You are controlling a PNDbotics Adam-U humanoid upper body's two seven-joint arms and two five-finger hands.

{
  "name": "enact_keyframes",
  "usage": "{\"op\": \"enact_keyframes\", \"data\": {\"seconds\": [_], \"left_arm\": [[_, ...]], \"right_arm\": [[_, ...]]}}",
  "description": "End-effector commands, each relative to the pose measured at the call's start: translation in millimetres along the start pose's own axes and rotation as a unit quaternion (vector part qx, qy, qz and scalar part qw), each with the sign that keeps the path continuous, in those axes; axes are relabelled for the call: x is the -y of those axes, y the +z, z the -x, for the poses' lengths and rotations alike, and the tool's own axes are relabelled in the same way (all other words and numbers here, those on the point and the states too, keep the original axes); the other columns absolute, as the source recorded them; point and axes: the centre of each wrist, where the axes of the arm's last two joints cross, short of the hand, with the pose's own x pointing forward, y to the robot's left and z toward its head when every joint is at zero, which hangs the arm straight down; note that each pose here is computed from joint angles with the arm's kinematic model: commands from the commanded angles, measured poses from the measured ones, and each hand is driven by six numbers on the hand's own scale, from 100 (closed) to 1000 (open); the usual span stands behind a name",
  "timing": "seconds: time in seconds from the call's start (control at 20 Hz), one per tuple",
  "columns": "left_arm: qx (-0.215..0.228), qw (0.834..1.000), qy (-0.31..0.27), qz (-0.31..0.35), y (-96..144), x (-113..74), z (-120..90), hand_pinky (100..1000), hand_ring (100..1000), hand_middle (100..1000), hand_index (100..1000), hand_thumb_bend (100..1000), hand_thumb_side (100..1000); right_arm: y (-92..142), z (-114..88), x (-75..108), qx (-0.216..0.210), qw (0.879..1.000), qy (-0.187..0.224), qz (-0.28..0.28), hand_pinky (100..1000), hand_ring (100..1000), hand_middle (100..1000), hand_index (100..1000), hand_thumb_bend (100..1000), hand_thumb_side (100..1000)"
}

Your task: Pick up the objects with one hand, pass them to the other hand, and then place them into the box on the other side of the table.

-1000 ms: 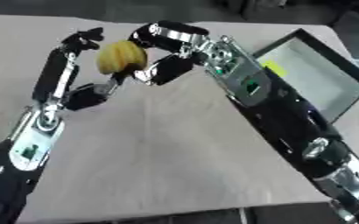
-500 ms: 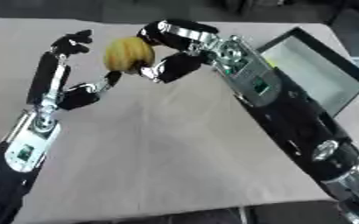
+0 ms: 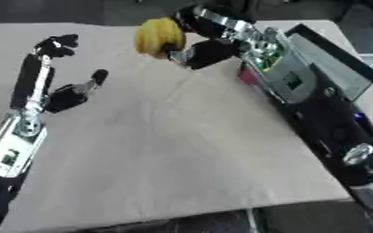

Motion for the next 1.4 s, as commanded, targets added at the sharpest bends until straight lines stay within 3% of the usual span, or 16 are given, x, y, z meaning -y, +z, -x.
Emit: {"op": "enact_keyframes", "data": {"seconds": [0.05,0.3,0.55,0.95,1.4], "left_arm": [[0.007,1.0,-0.014,-0.013,-4,-21.4,6,752,670,681,849,517,569],[0.003,1.0,-0.016,-0.011,2,-29.4,14,747,660,679,848,479,517],[0.005,1.0,-0.011,-0.016,3,-37.3,15,745,654,674,844,469,510],[0.002,1.0,0.0,-0.029,3,-45.9,14,742,648,666,829,449,498],[0.015,0.999,0.01,-0.04,0,-50.9,7,741,646,664,827,444,490]], "right_arm": [[18,-1,22.7,-0.008,0.999,0.008,0.038,1000,884,561,620,100,100],[49,12,40.5,-0.036,0.995,-0.025,0.088,1000,894,572,631,100,100],[76,24,57.5,-0.066,0.988,-0.031,0.139,1000,896,577,636,100,100],[119,53,84.2,-0.126,0.965,-0.028,0.227,1000,894,582,640,100,100],[153,92,98.8,-0.193,0.938,-0.016,0.286,1000,896,596,650,100,100]]}}
